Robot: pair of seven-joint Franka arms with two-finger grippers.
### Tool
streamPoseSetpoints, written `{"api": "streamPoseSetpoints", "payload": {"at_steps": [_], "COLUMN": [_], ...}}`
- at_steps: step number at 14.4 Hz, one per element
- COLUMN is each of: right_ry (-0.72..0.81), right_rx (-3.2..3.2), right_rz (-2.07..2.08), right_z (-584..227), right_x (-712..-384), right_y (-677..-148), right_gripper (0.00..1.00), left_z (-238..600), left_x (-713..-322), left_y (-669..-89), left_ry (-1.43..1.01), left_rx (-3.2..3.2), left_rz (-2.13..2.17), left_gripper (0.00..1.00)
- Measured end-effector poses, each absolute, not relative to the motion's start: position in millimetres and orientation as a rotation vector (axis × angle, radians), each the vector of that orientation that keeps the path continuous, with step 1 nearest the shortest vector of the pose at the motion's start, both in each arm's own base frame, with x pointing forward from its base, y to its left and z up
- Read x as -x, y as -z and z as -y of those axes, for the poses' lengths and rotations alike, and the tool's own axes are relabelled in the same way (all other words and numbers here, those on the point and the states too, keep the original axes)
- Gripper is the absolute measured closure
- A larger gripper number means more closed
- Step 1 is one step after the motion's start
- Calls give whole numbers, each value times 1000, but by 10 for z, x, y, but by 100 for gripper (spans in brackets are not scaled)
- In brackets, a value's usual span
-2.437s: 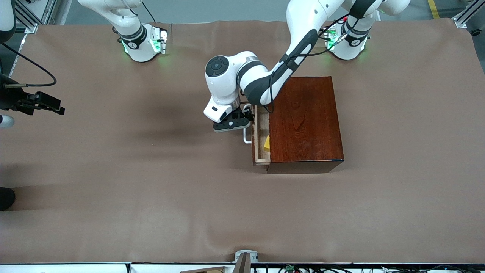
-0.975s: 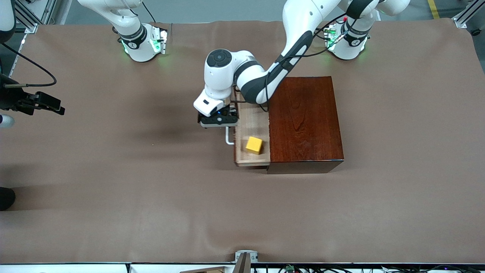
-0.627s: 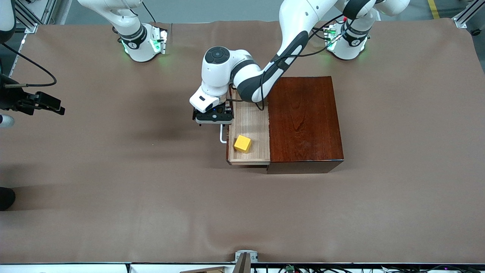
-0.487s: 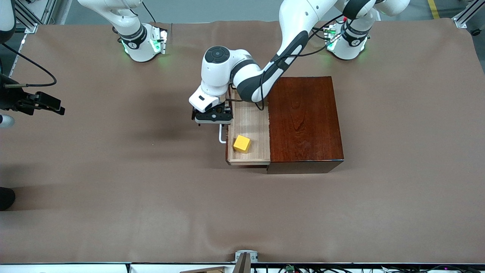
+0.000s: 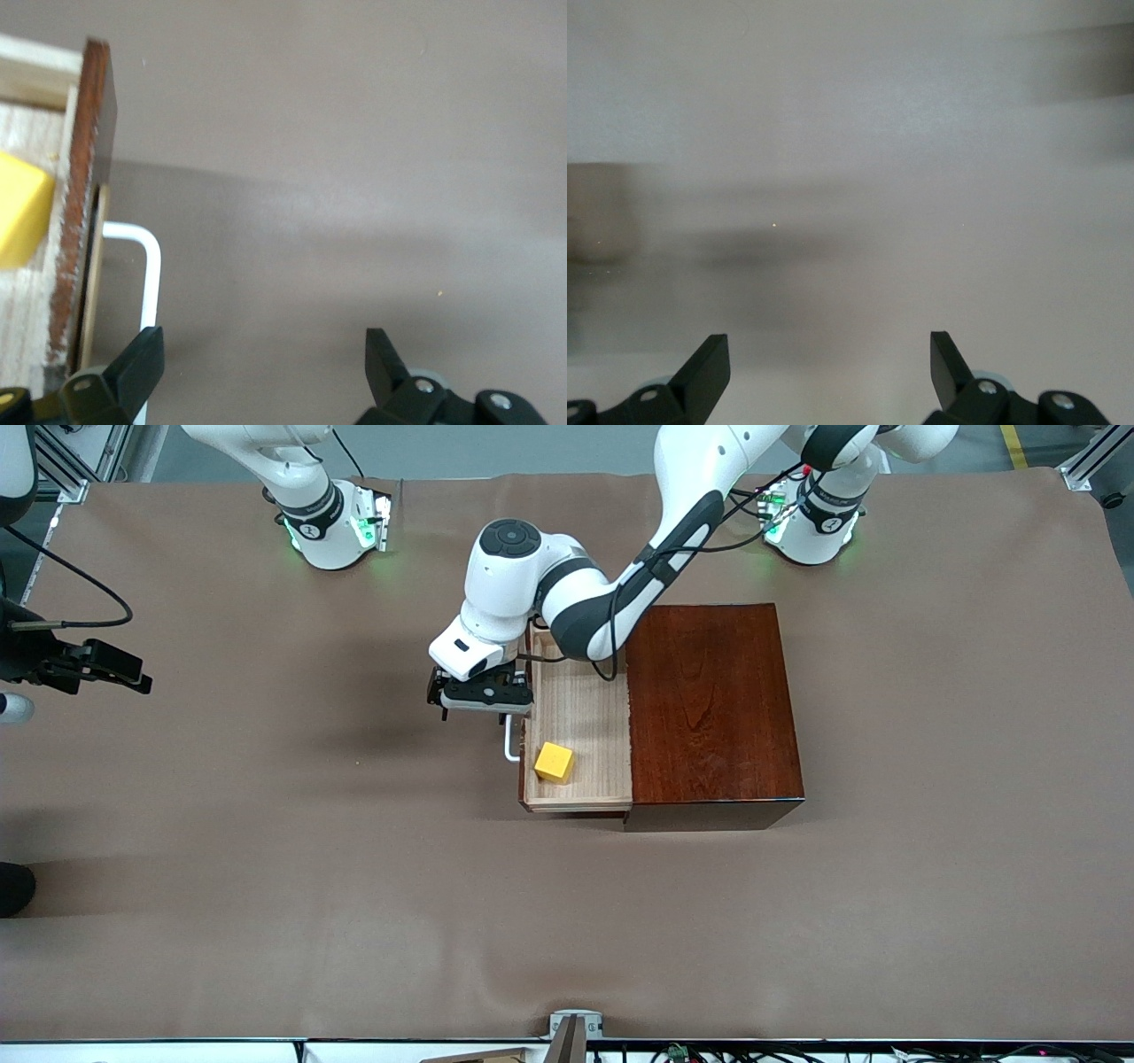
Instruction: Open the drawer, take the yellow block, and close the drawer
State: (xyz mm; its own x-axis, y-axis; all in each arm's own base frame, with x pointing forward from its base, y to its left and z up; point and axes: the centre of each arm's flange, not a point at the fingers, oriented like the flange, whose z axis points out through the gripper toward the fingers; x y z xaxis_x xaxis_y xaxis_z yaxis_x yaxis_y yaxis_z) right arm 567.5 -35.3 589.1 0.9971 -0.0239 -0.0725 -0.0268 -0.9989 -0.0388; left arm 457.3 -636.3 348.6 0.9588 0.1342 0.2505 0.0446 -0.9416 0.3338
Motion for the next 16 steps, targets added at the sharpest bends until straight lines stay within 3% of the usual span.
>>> {"api": "streamPoseSetpoints", "payload": {"at_steps": [8, 11, 16], "right_ry": [-112, -138, -192], "right_rx": [3100, 3099, 3012], "right_rz": [-9, -169, -675], "right_z": [224, 94, -941], "right_x": [-5682, -5670, -5581], "right_y": [-5892, -5881, -5878], "right_gripper": [0, 0, 0], "left_z": [5010, 4464, 3327], "left_x": [-5596, -5917, -6438], "left_y": [-4615, -4579, -4252], "left_ry": [-442, -395, -198], "left_rx": [-2882, -2975, -3131], "left_rz": [-458, -484, -465], "left_gripper": [0, 0, 0]}}
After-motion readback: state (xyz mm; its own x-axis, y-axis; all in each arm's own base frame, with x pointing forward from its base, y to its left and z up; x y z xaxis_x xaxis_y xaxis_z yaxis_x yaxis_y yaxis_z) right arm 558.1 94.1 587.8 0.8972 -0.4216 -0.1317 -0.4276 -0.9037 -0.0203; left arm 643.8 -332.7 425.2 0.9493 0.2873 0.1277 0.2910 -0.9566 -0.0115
